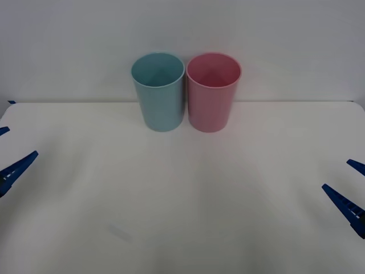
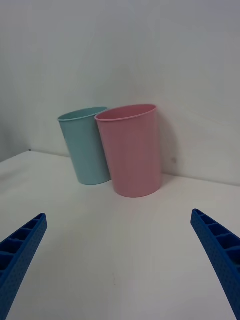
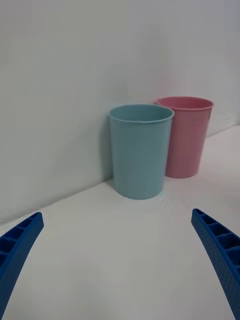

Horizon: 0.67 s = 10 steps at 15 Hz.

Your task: Grasp the object on the table and drop it into the matching bin: aluminum can to the light blue bin, PET bottle to the pink bin.

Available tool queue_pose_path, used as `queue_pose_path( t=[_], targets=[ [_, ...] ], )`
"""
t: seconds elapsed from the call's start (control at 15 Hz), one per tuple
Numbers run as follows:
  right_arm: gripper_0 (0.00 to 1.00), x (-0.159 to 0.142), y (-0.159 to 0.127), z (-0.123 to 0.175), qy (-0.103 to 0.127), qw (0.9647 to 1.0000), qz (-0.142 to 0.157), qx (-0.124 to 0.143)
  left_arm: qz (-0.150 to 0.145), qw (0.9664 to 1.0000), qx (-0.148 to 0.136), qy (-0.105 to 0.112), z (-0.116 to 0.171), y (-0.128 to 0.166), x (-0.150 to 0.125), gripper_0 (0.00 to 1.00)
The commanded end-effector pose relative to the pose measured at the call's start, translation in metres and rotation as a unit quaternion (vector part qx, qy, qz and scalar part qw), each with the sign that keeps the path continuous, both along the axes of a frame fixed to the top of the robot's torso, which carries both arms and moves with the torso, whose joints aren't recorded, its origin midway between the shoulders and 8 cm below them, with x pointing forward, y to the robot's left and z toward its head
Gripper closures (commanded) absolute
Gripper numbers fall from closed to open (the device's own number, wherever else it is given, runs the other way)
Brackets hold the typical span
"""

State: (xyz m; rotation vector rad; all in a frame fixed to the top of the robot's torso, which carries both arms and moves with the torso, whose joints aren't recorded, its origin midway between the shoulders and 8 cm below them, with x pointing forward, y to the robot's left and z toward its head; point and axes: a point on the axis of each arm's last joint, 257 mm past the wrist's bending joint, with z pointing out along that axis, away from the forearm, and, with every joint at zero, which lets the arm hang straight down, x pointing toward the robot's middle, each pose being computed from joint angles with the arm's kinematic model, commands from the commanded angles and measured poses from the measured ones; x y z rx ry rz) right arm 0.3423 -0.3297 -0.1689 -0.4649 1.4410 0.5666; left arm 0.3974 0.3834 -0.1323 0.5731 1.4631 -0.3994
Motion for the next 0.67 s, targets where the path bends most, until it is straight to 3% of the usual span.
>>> queue_pose_path(
  t=[0.07, 0.67],
  targets=[
    [0.00, 0.000, 0.000, 0.000, 0.000, 1.0000, 0.000, 0.000, 0.002, 0.9999, 0.006, 0.012, -0.011, 0.005, -0.014, 0.00],
    [0.00, 0.000, 0.000, 0.000, 0.000, 1.0000, 0.000, 0.000, 0.005, 0.9996, -0.002, 0.028, -0.022, 0.009, -0.028, 0.00]
  ],
)
